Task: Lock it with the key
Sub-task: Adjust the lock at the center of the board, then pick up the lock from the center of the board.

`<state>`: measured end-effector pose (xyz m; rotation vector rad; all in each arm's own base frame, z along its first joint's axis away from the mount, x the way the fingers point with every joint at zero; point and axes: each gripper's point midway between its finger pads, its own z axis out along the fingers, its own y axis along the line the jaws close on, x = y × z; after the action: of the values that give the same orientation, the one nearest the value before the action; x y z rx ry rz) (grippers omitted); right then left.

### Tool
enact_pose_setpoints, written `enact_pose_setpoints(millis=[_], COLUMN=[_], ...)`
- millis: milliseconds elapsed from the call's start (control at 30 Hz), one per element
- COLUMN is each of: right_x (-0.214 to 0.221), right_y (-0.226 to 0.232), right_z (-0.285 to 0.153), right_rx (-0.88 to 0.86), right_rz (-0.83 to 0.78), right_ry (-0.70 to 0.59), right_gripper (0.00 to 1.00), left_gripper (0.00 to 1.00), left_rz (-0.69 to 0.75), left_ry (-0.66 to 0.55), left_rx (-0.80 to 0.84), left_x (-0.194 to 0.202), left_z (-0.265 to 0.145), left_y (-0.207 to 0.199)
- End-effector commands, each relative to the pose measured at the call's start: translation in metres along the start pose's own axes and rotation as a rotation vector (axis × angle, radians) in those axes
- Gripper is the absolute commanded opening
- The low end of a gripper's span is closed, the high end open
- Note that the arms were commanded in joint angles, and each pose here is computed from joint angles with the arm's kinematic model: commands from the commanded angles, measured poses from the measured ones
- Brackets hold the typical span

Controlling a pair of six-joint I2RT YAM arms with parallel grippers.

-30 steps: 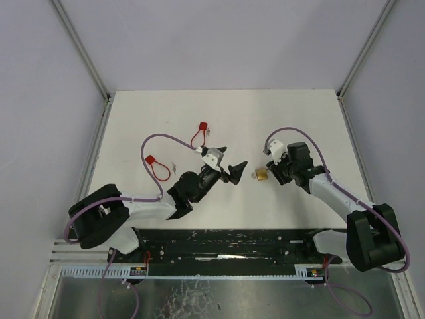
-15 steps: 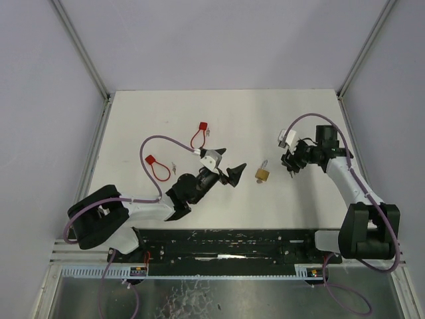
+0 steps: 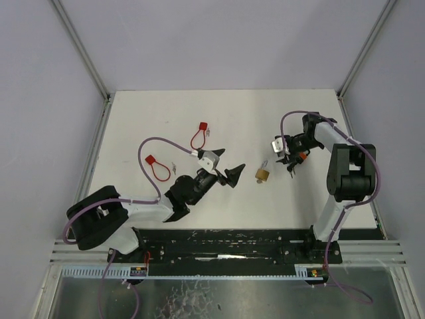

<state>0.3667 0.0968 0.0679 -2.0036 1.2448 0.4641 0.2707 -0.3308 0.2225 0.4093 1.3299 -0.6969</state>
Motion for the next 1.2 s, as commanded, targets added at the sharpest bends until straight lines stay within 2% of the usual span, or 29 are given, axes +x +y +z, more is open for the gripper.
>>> enact_pose_setpoints(millis=[0,200,400,667,967,1167], right_x=[-0.017,-0.012,-0.011,-0.012,-0.031,-0.058], right_y=[-0.015,-0.004,0.001,0.009,0.022,0.022], right_z=[0.008,0.036,0.053,0.053,0.039,0.017], right_rx=[-0.022,-0.105,-0.164,-0.208,-0.231,-0.117], right_rz=[-0.190,-0.200,-0.218,-0.224,-0.227,-0.125], right_ry=[-0.102,-0.108,-0.090,-0.068,-0.061,-0.023], right_gripper=[0.63,0.58,0.49,0.30,0.00,0.00], left_gripper=[0.89,0.89,0.89,0.89,0.89,0.89], left_rz=[-0.005,-0.003,-0.003,-0.002,-0.001,-0.006], left_ry=[-0.100,-0.098,-0.099,-0.096,-0.097,-0.096], left_rx=[0.015,0.018,0.019,0.022,0.025,0.029], left_x=[-0.028,-0.028,-0.028,-0.027,-0.027,-0.027], left_z=[0.000,0.000,0.001,0.001,0.000,0.000], left_y=[-0.003,-0.003,-0.004,-0.004,-0.005,-0.005])
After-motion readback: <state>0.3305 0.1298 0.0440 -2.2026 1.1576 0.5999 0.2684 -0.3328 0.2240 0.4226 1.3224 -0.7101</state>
